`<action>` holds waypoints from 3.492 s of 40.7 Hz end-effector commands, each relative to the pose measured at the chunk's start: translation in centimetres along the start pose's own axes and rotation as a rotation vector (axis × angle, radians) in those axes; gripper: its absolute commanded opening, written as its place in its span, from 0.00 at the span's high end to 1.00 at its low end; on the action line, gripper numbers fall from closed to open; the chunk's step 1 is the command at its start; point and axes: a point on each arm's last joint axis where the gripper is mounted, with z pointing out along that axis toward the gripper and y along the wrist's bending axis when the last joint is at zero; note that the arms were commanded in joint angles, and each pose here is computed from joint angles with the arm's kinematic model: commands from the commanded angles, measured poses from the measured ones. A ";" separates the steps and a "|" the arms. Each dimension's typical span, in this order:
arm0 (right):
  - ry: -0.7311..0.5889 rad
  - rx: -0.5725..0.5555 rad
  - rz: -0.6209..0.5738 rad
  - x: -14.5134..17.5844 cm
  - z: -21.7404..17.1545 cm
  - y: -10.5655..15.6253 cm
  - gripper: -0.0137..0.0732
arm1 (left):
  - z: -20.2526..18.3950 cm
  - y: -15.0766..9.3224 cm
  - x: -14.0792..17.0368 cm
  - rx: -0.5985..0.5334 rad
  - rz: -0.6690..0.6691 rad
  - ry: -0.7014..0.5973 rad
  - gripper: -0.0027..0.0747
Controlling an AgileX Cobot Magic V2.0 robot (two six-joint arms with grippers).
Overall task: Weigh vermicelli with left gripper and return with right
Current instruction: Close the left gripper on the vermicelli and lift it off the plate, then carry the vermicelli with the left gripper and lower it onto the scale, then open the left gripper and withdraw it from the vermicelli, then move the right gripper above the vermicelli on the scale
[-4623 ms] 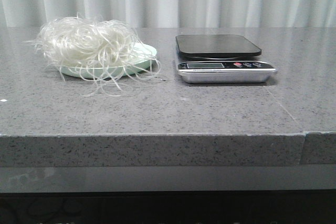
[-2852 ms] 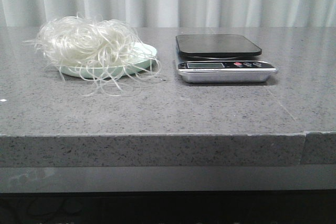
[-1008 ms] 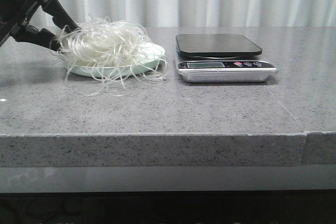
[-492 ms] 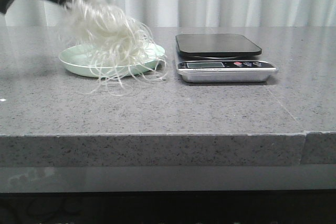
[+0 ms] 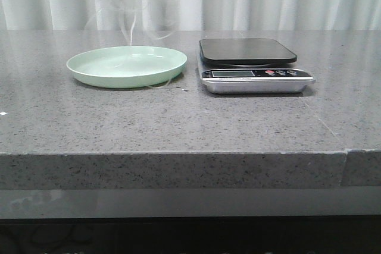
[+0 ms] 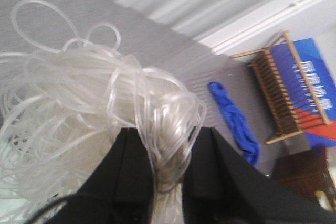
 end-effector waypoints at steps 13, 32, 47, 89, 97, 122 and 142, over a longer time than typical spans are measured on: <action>-0.110 0.014 0.000 -1.1 -0.2 -0.1 0.66 | 6.6 -4.1 3.2 0.163 -0.006 -0.001 0.79; -0.110 0.014 0.000 -1.1 -0.2 -0.1 0.66 | 13.8 -0.2 6.7 0.161 -0.080 0.105 0.79; -0.109 0.014 0.000 -1.1 -0.2 -0.1 0.66 | 14.0 0.7 7.6 0.096 0.037 0.192 0.79; -0.114 0.015 0.000 -1.2 -0.2 -0.1 0.66 | 12.9 -0.6 6.9 0.156 0.091 0.259 0.17; -0.125 0.016 0.000 -1.3 -0.2 -0.1 0.66 | 11.5 0.1 5.9 0.114 0.123 0.331 0.17; -0.230 0.031 0.000 -2.2 -0.4 -0.3 0.66 | 1.5 -2.1 4.0 -0.404 0.532 0.379 0.40; -0.396 0.053 0.000 -3.7 -0.9 -0.4 0.66 | -7.2 -2.1 5.1 -0.757 0.671 0.178 0.78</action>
